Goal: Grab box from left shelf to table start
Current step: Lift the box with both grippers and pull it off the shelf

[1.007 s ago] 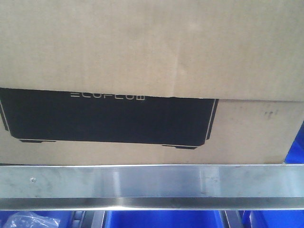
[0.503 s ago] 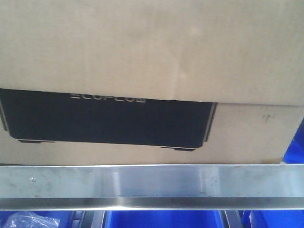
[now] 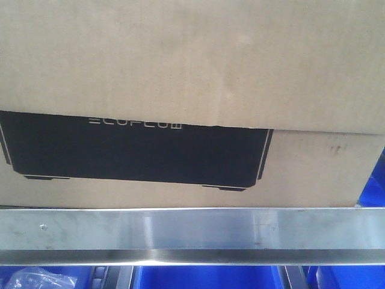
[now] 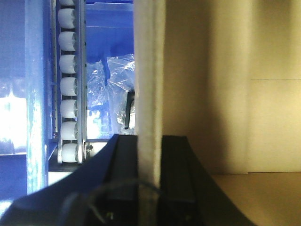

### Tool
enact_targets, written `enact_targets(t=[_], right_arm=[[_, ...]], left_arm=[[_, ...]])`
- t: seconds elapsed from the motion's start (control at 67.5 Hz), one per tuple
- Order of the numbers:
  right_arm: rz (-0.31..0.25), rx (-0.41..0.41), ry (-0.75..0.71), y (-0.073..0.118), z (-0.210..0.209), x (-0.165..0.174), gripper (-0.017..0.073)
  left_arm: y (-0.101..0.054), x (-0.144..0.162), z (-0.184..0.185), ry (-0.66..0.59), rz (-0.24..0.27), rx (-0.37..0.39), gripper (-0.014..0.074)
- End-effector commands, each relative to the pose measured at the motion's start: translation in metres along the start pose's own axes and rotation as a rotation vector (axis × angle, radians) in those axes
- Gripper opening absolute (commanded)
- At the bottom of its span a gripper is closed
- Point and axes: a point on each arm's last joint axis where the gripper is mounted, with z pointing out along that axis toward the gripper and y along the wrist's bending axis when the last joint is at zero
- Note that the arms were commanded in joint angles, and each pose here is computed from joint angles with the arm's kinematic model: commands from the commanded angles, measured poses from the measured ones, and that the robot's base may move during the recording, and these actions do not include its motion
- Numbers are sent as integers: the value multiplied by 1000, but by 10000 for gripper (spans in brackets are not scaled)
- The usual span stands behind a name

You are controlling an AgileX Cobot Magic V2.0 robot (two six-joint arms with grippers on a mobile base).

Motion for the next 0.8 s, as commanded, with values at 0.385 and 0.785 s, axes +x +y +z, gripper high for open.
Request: enact_targets(t=[0.385,0.785], right_arm=[[-48,-9,-428,18,-117,15,63],[-33,-38,-465,18,-128,87,63]], left_arm=[[10,35,-102,-336,-54,74,-99],[16,117,-122,-528,-65,102,-99]])
